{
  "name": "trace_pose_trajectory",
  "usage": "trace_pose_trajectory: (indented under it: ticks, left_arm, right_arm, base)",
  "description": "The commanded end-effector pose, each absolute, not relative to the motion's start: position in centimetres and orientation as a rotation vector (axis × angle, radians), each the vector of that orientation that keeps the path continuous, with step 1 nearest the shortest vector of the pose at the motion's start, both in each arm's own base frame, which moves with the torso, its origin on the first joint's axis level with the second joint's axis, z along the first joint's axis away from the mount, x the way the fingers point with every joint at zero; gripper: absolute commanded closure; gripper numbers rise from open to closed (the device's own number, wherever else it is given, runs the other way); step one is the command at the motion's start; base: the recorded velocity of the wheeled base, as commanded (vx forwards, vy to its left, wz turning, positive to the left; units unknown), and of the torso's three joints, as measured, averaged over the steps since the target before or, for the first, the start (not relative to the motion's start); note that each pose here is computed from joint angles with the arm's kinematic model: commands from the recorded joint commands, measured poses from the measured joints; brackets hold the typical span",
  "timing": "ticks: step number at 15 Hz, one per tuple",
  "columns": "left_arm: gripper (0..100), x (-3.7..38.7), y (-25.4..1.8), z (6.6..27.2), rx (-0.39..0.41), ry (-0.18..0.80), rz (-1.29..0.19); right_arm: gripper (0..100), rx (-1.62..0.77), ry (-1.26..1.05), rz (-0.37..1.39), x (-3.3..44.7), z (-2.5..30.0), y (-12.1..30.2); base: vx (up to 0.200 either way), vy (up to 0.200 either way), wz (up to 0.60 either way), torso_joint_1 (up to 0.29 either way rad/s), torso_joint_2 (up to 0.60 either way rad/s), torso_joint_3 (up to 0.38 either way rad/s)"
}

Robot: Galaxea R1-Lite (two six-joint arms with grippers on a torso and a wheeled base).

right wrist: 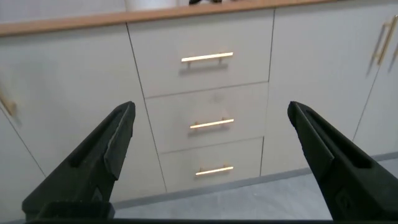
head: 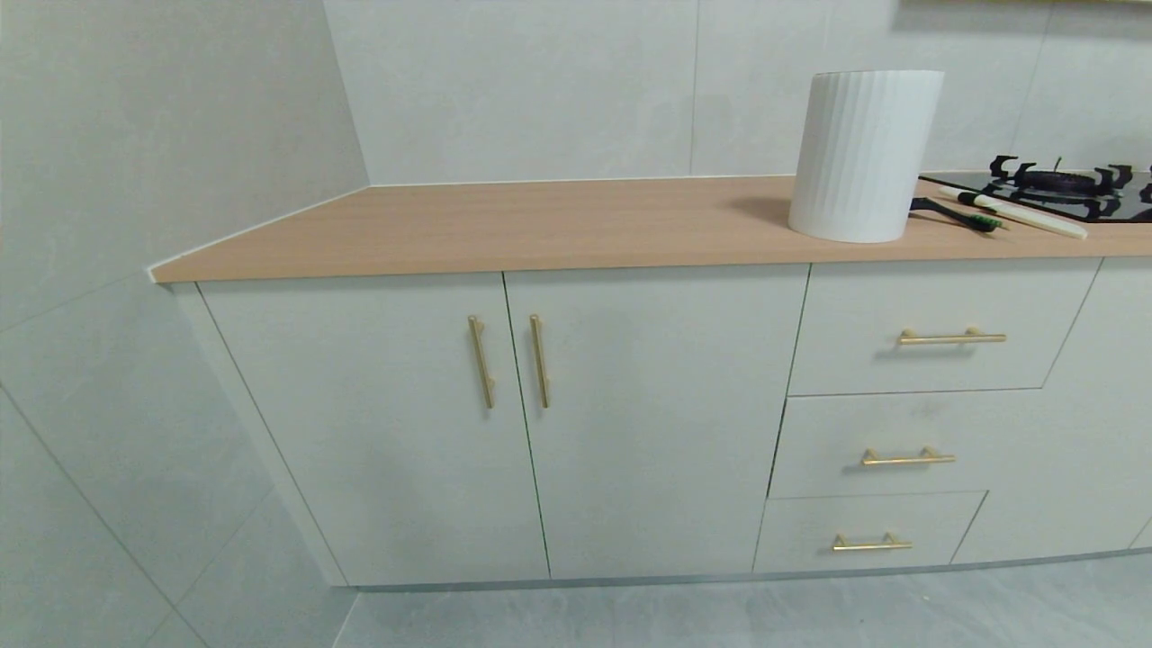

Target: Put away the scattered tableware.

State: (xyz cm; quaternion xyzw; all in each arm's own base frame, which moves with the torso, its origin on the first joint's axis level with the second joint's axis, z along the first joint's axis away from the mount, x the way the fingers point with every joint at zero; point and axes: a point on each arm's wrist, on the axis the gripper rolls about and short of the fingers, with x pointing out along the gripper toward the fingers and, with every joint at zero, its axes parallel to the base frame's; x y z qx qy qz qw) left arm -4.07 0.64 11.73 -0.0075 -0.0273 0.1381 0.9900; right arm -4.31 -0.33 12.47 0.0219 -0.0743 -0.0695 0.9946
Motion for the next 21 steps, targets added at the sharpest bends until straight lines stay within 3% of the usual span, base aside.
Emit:
trace_pose_trajectory:
  ticks: [1,3,7,21]
  left_arm:
    - [0,-2.7,0.5,8.8,0.034,-0.030,0.251]
    - [0,-2.3,0.3,8.1,0.025,-0.056,0.147]
    - [0,-2.3,0.0,7.5,0.021,0.002,0.017]
    - [0,-2.3,0.0,7.5,0.008,0.003,0.017]
  right_arm:
    - [0,0.034,-0.109,-0.124,-2.7,9.5,-0.3]
    - [0,0.008,-0.089,-0.081,-2.3,8.5,-0.2]
    - [0,-0.004,-0.051,-0.012,-2.3,8.1,0.0]
    - [0,-0.012,-0.003,0.021,-2.3,7.6,0.0]
  base:
    - [0.000,0.000,0.00,0.000,0.00,0.000]
    - [0.000,0.000,0.00,0.000,0.00,0.000]
    - [0.000,0.000,0.00,0.000,0.00,0.000]
    - [0.000,0.000,0.00,0.000,0.00,0.000]
